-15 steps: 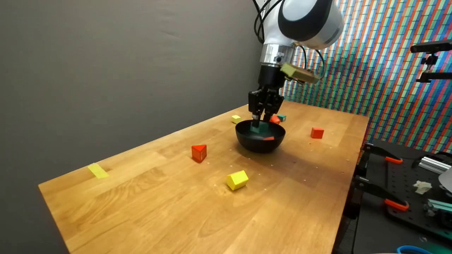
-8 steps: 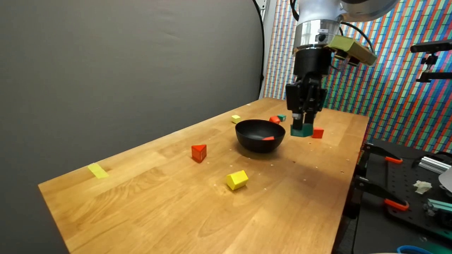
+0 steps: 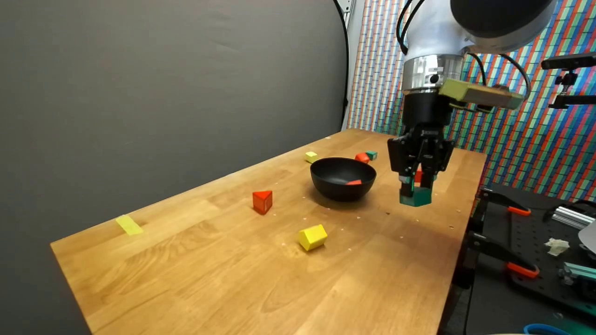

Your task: Take the blocks out of the bowl and place them on the table

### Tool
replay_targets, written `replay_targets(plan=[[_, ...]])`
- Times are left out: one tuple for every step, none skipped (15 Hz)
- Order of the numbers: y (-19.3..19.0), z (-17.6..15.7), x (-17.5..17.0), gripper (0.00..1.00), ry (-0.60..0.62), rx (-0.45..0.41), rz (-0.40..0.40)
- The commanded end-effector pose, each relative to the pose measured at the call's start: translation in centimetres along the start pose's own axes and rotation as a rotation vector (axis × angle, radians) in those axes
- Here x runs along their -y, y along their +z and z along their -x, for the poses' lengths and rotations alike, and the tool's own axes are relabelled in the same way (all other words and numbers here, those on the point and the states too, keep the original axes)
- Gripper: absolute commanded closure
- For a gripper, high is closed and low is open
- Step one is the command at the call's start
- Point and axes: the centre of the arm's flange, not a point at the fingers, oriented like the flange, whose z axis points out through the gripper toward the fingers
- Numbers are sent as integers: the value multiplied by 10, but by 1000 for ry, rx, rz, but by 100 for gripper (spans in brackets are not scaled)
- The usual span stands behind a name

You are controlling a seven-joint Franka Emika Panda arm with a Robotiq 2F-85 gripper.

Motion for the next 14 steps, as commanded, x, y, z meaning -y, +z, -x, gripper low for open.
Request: replay_targets(plan=[[46,-17,0,79,122,-59,-55],[56,-21,-2,79,148,-73,-64],[67,-23,-3,79,172,-84,-71],[75,-24,-4,79,197,-90,-75],[81,-25,-5,79,220,-95,-76],[86,-24,-6,69,239,-101,-77],[87,-24,-5,29,249,-110,-83],[82,-21,-3,28,254,-118,-99],[75,-18,0,23,257,-116,-117],[61,-10,4,15,248,-110,-144],[45,-2,9,7,245,-133,-150],[28,6,14,1,233,-157,-153],[13,10,17,0,218,-198,-149],[-5,11,16,0,210,-272,-129]])
